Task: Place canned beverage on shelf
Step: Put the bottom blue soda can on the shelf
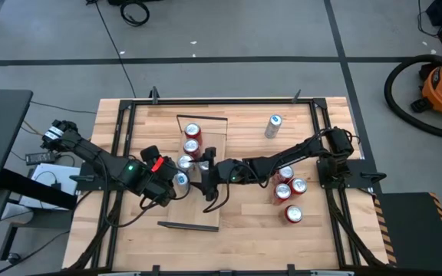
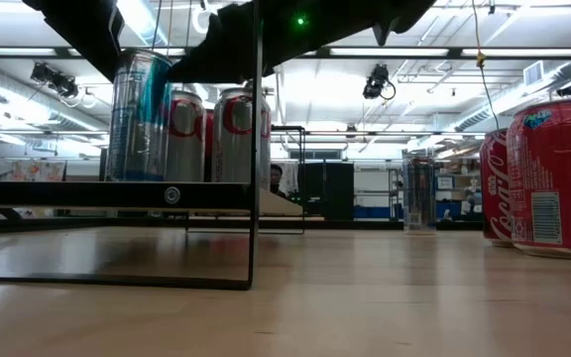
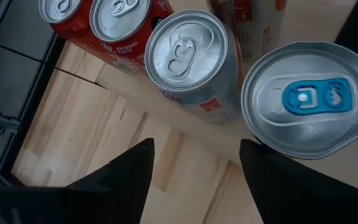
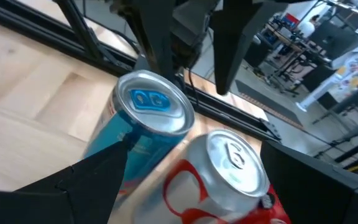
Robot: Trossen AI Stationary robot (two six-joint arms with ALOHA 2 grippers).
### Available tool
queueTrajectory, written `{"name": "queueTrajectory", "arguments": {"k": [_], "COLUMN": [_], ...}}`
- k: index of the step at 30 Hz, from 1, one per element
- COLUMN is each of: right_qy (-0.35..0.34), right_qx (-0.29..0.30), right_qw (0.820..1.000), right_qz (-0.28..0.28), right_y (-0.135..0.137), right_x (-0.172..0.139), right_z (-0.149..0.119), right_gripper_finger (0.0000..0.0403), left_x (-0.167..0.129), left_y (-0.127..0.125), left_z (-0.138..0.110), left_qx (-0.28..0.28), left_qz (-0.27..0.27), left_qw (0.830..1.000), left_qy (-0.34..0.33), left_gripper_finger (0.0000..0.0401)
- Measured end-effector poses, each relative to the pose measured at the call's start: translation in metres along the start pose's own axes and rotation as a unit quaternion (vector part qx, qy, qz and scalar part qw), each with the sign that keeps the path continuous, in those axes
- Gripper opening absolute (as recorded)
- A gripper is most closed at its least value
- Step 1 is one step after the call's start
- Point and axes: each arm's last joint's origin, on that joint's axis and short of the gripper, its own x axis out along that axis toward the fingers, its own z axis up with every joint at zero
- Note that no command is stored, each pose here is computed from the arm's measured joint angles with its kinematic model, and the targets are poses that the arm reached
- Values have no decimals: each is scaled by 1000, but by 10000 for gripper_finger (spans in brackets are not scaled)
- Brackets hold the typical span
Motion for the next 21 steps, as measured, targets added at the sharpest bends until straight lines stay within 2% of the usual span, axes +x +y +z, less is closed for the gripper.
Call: {"name": "queueTrajectory", "arguments": {"k": [21], "right_qy": [-13], "right_qx": [8], "right_qw": [1000], "right_qz": [4], "right_y": [-2], "right_x": [2], "right_z": [0], "right_gripper_finger": [375], "left_x": [0], "left_y": [1], "left_z": [0], "left_qx": [15], "left_qz": [6], "left_qw": [1000], "left_qy": [0], "left_gripper_finger": [249]}}
